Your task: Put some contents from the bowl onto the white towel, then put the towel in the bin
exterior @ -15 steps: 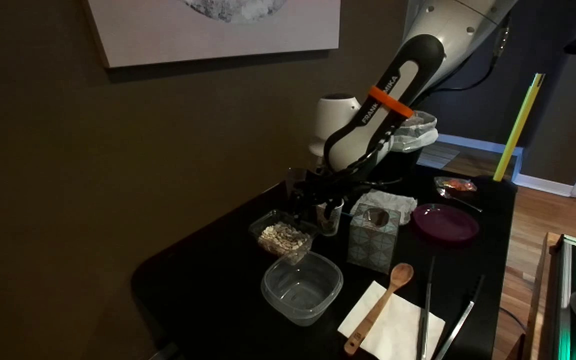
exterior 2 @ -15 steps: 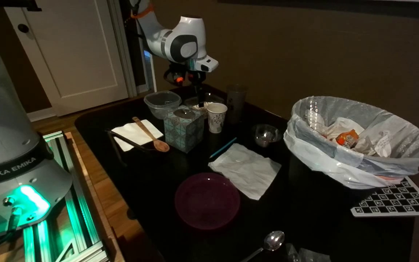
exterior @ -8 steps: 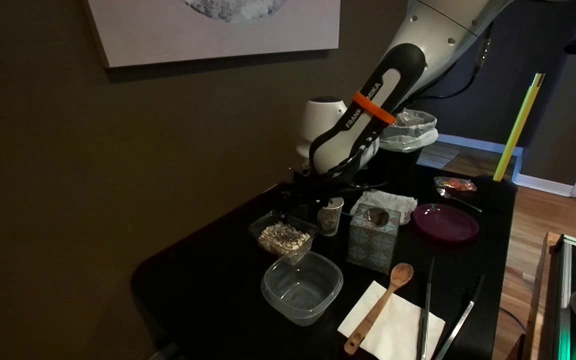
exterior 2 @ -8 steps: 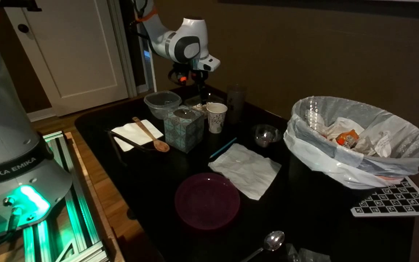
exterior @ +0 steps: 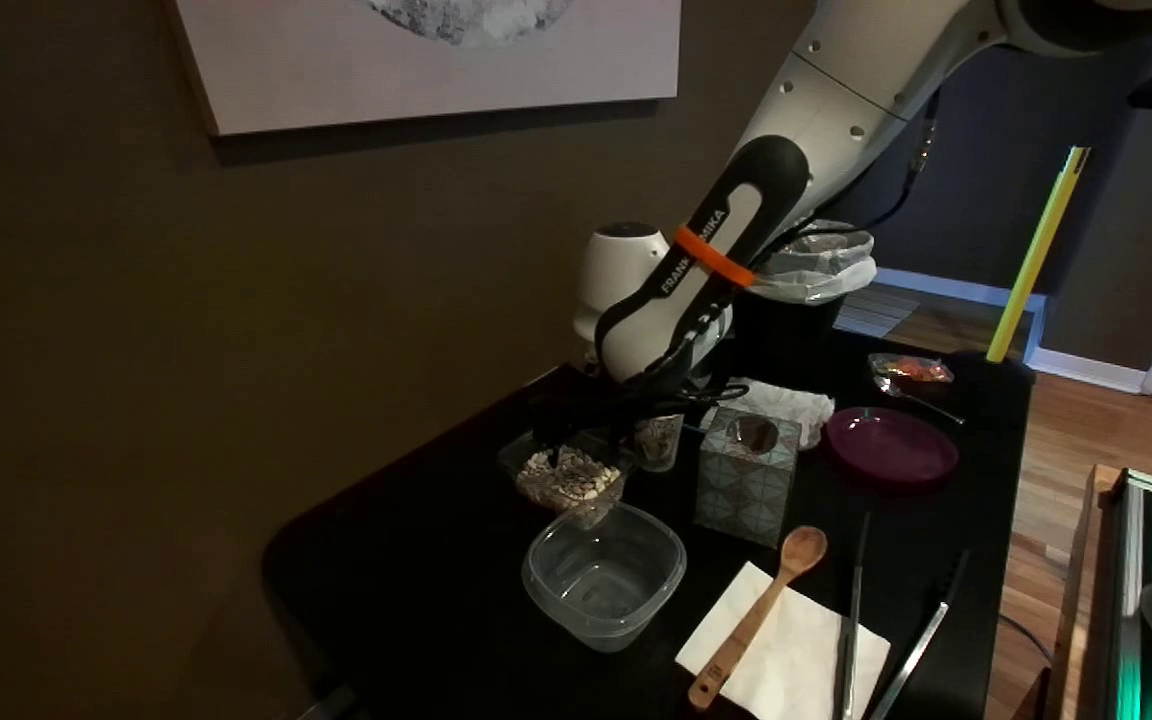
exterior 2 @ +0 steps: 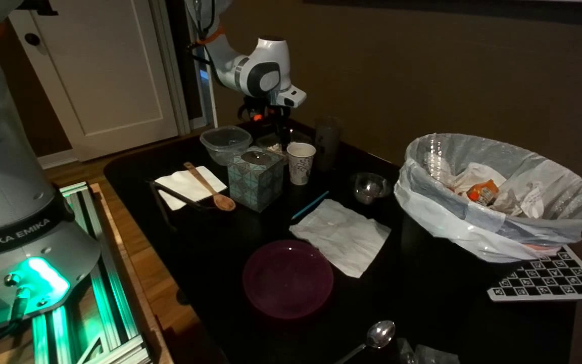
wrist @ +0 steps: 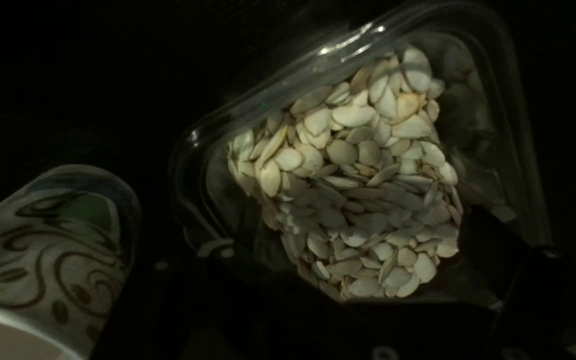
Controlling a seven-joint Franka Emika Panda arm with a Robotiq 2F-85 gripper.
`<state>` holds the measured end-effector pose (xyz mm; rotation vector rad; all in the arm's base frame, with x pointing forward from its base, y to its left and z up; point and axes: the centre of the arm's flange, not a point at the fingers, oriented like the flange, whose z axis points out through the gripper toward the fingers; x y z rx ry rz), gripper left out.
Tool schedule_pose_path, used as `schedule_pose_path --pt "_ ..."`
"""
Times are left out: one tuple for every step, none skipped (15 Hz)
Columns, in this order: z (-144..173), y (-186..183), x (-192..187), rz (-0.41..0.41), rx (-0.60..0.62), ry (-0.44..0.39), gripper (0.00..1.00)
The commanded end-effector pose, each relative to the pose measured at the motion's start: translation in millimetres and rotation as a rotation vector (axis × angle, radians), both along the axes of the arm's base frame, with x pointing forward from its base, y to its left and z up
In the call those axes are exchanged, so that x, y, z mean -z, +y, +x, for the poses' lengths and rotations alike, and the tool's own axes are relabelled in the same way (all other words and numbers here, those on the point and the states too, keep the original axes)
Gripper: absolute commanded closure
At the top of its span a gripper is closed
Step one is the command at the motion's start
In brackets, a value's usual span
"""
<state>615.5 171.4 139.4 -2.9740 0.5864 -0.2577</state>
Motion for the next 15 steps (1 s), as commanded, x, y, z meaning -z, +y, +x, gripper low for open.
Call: schedule_pose_path --pt "14.6 10.9 20.1 -0.006 0.025 -0.008 0.04" --pt "15.8 11.9 23.7 -0.008 0.026 -0.006 0.11" --pt "16.9 12.9 26.1 -0.008 0.029 -0.005 0.20" --pt "18.2 13.8 29.0 -0.009 0.031 -0.004 0.29" --pt "19.2 14.5 31.3 -0.009 0.031 -0.003 0.35" --pt "20.6 15.2 32.8 -0.010 0.033 -0.003 0.43" --pt "21.6 15.4 34.5 -0.010 0.032 -0.003 0.51" --pt "22.5 15.4 35.6 -0.011 0.033 -0.002 0.60" --pt "23.4 15.4 36.3 -0.011 0.034 -0.003 0.66" --pt "24.3 14.9 36.8 -0.011 0.035 -0.004 0.75" --pt "24.6 14.2 35.5 -0.012 0.036 -0.006 0.82" --pt "25.1 13.9 33.3 -0.010 0.037 -0.007 0.90" --pt "25.7 13.5 28.7 -0.011 0.037 -0.012 0.97" --pt "26.0 13.1 25.0 -0.011 0.035 -0.014 0.99" --pt "26.3 12.7 21.7 -0.014 0.035 -0.017 1.00"
